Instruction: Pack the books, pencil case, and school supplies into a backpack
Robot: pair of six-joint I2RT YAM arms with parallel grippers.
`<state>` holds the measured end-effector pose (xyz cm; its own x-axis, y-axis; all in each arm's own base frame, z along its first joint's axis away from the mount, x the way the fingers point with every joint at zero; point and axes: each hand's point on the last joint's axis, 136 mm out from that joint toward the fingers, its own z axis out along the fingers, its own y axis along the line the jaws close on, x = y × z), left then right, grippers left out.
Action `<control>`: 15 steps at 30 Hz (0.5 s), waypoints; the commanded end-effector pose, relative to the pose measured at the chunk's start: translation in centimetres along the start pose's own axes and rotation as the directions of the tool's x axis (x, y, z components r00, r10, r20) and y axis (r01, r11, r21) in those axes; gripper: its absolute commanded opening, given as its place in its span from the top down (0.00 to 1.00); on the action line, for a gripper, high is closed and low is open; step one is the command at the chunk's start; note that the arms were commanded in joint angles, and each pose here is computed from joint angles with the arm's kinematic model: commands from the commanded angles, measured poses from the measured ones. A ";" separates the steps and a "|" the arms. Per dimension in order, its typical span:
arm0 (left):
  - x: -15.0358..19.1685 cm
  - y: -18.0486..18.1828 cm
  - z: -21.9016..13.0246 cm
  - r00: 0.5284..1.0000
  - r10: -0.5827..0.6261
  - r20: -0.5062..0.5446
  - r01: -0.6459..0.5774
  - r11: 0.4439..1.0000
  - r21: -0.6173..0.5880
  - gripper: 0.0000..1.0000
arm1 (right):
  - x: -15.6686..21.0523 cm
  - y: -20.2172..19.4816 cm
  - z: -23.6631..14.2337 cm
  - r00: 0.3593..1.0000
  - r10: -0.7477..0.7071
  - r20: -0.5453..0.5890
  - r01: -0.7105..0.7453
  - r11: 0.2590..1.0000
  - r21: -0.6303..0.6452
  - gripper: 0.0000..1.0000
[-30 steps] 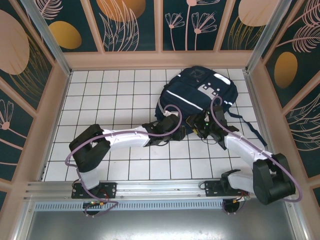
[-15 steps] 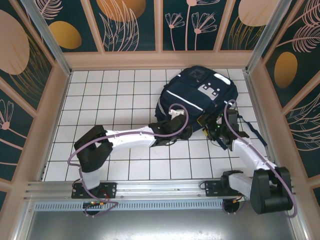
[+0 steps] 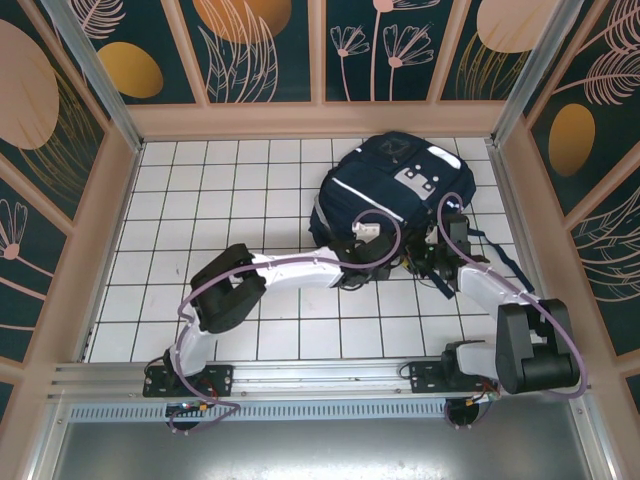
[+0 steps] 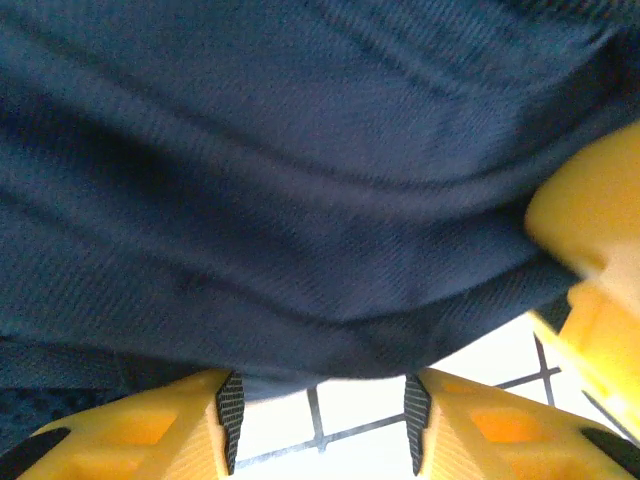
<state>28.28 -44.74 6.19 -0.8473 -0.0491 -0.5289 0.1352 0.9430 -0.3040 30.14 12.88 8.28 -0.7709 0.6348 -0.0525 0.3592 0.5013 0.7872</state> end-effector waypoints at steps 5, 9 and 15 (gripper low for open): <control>-1.1 2.4 2.1 0.999 0.015 0.043 -0.007 0.983 -0.185 0.52 | -0.5 1.4 0.3 0.999 -0.045 0.007 0.045 0.998 -0.048 0.74; -1.8 3.4 2.8 0.998 -0.001 0.057 0.013 0.977 -0.215 0.57 | -0.4 1.4 0.3 0.999 -0.047 0.001 0.047 0.998 -0.049 0.83; -3.1 4.1 2.4 0.997 -0.016 0.081 0.034 0.975 -0.217 0.89 | -0.5 1.3 0.2 0.998 -0.055 0.003 0.056 0.998 -0.041 0.90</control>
<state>30.08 -44.02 4.80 -0.8353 -0.0508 -0.5475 0.0656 0.9794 -0.1910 30.65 13.16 8.47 -0.7774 0.6252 -0.0685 0.3317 0.5001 0.7999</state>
